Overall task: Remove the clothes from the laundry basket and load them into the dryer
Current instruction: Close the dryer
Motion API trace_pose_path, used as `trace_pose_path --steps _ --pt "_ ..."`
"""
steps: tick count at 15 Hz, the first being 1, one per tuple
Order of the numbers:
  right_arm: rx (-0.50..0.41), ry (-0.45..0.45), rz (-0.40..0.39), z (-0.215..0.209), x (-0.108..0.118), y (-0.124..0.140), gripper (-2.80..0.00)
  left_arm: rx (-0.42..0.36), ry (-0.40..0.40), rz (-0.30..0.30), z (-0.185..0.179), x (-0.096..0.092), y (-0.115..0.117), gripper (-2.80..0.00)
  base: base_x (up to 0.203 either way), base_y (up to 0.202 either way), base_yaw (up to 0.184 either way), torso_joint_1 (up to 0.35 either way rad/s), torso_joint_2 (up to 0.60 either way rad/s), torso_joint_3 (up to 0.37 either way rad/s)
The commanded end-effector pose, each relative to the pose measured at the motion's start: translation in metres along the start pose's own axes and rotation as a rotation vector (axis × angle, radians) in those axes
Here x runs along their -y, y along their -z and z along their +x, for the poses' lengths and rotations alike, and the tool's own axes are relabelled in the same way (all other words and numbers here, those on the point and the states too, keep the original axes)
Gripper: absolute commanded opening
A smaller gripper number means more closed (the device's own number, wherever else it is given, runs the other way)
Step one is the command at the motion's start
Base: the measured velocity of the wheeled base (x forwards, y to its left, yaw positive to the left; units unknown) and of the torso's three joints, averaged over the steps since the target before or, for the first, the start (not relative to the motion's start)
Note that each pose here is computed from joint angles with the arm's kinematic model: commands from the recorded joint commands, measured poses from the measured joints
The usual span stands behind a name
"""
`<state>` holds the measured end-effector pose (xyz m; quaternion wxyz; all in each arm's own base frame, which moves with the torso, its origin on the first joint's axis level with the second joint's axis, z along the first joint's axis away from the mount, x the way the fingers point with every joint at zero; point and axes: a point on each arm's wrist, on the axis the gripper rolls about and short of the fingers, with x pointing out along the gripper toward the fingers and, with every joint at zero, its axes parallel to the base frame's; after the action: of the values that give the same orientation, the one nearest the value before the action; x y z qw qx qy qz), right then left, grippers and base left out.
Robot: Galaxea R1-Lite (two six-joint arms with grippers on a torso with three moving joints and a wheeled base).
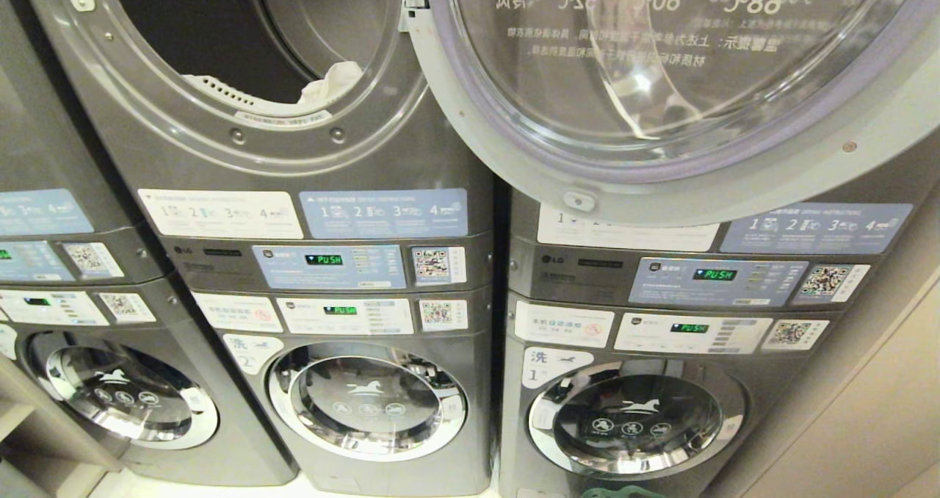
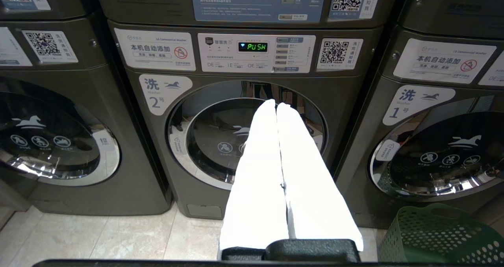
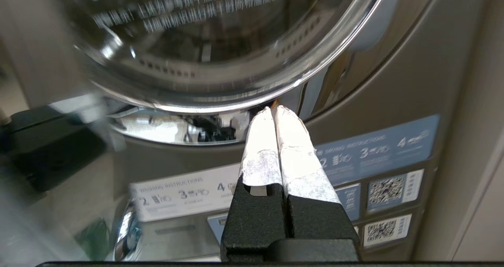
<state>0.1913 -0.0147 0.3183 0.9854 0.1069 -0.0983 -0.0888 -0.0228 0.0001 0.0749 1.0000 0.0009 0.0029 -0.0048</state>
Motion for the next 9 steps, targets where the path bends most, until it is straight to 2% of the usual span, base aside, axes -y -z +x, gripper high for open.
trace_pose_path --steps 1,4,6,9 --pt "-0.044 -0.005 -0.003 0.017 0.000 0.012 -2.80 0.000 0.000 0.000 0.000 0.000 0.000 -2.80 0.000 0.000 0.000 0.000 0.00 0.000" --pt "-0.041 -0.129 0.021 0.006 -0.003 0.005 -2.80 0.000 0.000 0.000 0.000 0.000 0.000 -2.80 0.000 0.000 0.000 0.000 0.00 0.000" --pt "-0.051 -0.218 0.076 -0.001 -0.004 0.002 -2.80 0.000 0.000 0.000 0.000 0.000 0.000 -2.80 0.000 0.000 0.000 0.000 0.00 0.000" --pt "-0.029 -0.320 0.090 -0.006 -0.006 0.001 -2.80 0.000 0.000 0.000 0.000 0.000 0.000 -2.80 0.000 0.000 0.000 0.000 0.00 0.000"
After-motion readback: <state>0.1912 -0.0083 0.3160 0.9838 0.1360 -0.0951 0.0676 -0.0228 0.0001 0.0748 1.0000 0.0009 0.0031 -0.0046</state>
